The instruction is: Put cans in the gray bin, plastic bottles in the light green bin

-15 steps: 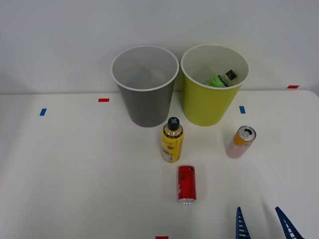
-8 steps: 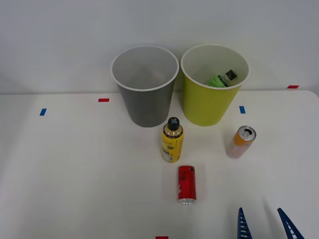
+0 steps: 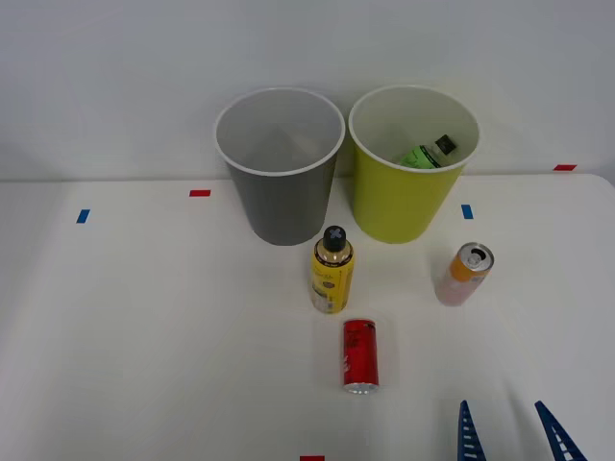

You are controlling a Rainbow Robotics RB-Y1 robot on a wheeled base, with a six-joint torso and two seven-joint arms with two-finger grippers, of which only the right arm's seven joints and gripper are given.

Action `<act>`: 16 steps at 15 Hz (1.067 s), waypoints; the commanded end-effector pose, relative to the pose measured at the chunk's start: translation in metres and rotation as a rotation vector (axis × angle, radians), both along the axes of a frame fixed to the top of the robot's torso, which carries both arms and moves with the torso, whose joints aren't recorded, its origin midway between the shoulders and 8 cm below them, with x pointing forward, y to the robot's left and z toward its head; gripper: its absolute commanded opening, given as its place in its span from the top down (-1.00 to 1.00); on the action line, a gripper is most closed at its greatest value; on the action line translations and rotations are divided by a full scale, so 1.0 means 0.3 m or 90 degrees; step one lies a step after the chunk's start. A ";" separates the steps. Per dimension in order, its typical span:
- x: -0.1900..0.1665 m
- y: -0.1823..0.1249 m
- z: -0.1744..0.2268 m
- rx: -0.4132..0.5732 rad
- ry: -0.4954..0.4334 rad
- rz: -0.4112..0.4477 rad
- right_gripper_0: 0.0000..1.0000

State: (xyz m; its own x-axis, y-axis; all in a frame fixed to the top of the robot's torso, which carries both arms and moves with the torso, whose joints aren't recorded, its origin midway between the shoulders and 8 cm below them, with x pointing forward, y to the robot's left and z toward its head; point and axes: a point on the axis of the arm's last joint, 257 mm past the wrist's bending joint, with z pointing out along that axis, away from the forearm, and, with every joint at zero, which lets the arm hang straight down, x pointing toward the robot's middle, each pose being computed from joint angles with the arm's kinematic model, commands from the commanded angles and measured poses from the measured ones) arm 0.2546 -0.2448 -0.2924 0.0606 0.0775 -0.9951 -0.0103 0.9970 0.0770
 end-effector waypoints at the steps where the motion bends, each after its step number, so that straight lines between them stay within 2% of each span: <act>1: 0.000 0.000 0.000 0.000 0.000 0.000 -0.86; 16: 0.000 0.000 0.000 0.000 0.000 0.000 -0.87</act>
State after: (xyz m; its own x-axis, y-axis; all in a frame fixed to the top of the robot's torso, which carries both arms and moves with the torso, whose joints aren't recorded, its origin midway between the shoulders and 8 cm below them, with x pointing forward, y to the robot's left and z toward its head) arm 0.2546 -0.2448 -0.2924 0.0607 0.0774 -0.9952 -0.0103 0.9970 0.0769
